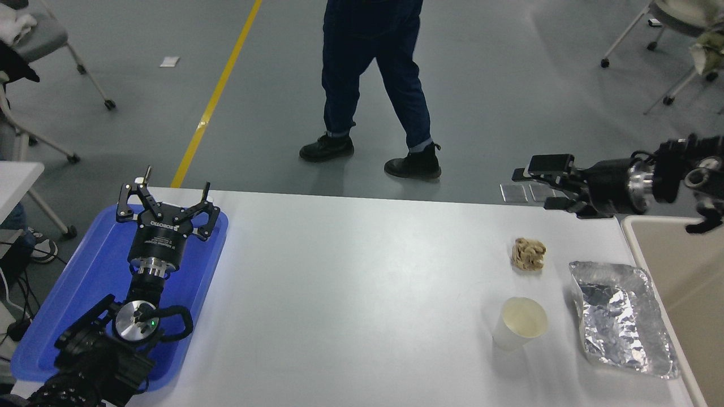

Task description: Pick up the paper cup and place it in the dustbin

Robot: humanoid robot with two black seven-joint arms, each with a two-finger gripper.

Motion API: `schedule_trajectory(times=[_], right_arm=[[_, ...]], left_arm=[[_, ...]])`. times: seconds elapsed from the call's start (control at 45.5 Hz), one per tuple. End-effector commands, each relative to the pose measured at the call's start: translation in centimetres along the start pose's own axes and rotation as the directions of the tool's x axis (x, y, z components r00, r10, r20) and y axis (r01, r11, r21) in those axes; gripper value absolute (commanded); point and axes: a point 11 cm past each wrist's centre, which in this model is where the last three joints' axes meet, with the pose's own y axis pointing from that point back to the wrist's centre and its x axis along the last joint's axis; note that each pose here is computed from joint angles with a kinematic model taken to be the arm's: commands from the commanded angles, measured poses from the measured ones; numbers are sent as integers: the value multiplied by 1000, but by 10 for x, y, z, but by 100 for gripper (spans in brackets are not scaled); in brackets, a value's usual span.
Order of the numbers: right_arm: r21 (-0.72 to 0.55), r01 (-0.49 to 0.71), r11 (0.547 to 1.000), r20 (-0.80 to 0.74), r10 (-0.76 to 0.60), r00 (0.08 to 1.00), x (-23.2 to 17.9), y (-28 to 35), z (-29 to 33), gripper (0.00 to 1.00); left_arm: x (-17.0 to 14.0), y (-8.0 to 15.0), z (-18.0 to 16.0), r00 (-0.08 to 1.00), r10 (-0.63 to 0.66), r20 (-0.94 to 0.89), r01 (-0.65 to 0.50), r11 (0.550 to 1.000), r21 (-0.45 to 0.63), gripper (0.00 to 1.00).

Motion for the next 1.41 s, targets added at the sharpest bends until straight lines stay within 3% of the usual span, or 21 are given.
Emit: schedule_trajectory(times=[0.0, 0.286, 0.44, 0.857, 1.385], right_arm=[[-218, 141, 966, -134, -172, 976, -12, 56, -8, 100], [-390, 285, 876, -143, -363, 921, -43, 115, -38, 100], [-373, 339, 864, -103, -402, 910, -55, 122, -68, 100], [-350, 279, 894, -132, -342, 930, -47, 130, -115, 100], [-399, 375, 837, -105, -448, 888, -60, 58, -45, 100]], left_arm=[[0, 0, 0, 1000, 0, 0, 0, 1000, 0, 100], [1, 1, 0, 1000, 2, 0, -2, 1000, 0, 100], [1, 1, 0, 1000, 2, 0, -2, 1000, 0, 100], [1, 1, 0, 1000, 2, 0, -2, 1000, 0, 100], [0, 0, -1, 1000, 3, -2, -3, 1000, -1, 100]])
